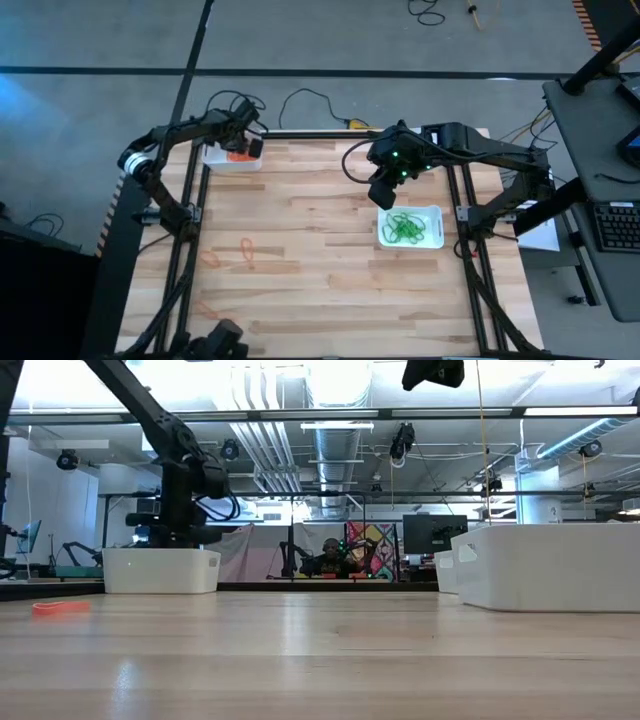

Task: Sort rubber bands into baskets
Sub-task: Put the orange rubber band into the top left white bin

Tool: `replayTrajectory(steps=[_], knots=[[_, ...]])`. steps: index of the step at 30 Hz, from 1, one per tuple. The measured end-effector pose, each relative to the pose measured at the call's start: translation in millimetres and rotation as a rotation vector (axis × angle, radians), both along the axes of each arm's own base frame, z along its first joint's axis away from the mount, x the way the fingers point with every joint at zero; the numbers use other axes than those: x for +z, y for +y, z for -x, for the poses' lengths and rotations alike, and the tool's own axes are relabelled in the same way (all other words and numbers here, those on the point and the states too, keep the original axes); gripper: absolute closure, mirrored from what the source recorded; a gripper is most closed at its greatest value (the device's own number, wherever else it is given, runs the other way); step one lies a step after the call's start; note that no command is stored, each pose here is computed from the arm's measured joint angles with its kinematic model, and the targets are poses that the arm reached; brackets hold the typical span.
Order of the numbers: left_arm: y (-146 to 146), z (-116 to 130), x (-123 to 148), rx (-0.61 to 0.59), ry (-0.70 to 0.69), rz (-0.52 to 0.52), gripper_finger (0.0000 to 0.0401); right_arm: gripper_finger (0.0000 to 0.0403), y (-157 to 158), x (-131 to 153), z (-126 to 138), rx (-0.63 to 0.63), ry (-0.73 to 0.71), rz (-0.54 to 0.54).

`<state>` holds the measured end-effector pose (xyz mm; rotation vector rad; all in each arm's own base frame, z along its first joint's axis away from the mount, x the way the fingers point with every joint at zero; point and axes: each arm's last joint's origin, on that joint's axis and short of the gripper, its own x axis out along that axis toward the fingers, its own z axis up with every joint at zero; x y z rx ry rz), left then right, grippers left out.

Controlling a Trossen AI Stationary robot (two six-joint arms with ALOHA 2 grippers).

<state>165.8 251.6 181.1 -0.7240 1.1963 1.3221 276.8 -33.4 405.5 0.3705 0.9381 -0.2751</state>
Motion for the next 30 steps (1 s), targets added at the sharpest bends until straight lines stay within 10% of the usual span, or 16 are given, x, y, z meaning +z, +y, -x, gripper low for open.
replayTrajectory(steps=[14,30], knots=[[-33,16,68,-0.118,-0.069,-0.099,0.0209,0.0390,0,0,0,0.000,0.000,0.000],[-186,14,92,-0.320,-0.348,-0.039,0.0180,0.0390,0,0,0,0.000,0.000,0.000]])
